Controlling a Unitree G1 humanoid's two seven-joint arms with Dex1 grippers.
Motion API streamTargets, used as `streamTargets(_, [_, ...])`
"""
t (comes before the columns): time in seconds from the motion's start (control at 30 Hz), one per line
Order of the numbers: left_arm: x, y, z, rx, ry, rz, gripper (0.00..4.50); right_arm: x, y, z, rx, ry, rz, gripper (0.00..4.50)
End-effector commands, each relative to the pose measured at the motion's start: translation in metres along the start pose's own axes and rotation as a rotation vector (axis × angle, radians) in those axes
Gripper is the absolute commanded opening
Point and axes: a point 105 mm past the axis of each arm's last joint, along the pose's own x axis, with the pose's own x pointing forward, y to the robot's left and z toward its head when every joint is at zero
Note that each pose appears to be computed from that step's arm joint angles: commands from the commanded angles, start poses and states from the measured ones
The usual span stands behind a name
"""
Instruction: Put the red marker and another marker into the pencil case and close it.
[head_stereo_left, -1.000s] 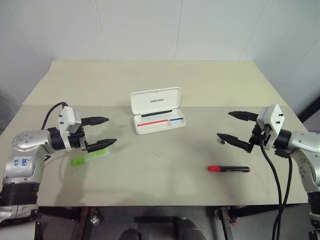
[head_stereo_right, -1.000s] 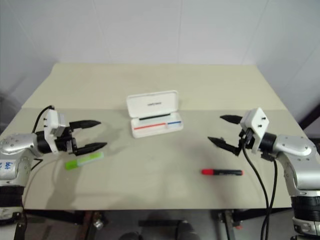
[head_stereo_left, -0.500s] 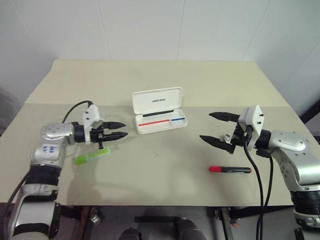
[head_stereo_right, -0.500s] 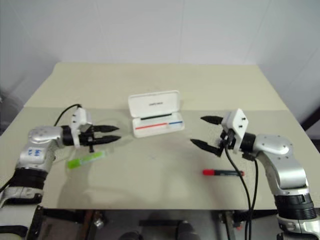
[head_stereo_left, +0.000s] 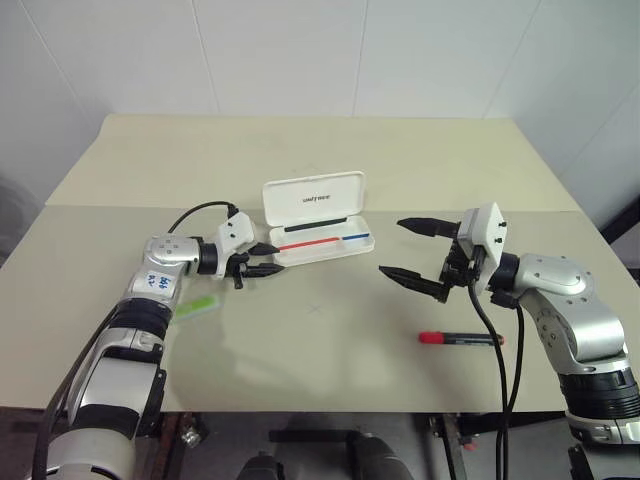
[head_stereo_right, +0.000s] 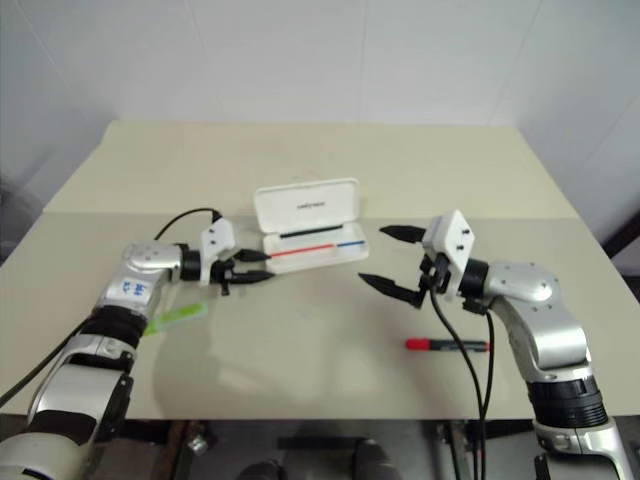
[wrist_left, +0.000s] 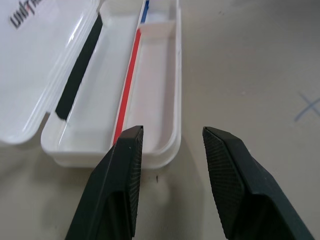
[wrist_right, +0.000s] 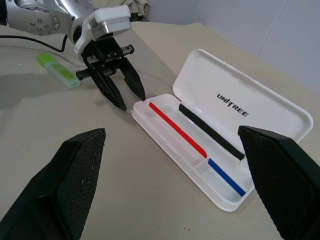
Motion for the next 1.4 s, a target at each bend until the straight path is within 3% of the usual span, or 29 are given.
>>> streamTargets(0.03, [0.006, 0.006, 0.007, 0.033, 0.001, 0.011, 1.96, -0.006, -0.002, 0.015, -0.046, -0.033, -0.032, 4.50])
streamTargets(0.4, [0.028, -0.001, 0.019, 0.056, -0.028, -0.055, 1.96, -0.010, 0.001, 0.018, -0.047, -0.032, -0.065, 4.50])
streamTargets(0.8, [0.038, 0.001, 0.004, 0.037, 0.122, -0.067, 1.96, -0.012, 0.000, 0.022, -0.060, -0.042, -0.095, 4.50])
streamTargets(0.9, [0.039, -0.001, 0.000, 0.017, 0.161, -0.083, 1.42, -0.013, -0.001, 0.023, -0.064, -0.042, -0.096, 4.50])
streamTargets(1.03, [0.042, -0.007, -0.007, 0.004, 0.199, -0.113, 0.05, -0.014, -0.004, 0.026, -0.076, -0.042, -0.096, 4.50])
streamTargets(1.4, [0.047, -0.019, 0.006, 0.074, 0.142, -0.202, 0.02, -0.015, -0.007, 0.027, -0.083, -0.038, -0.086, 4.50])
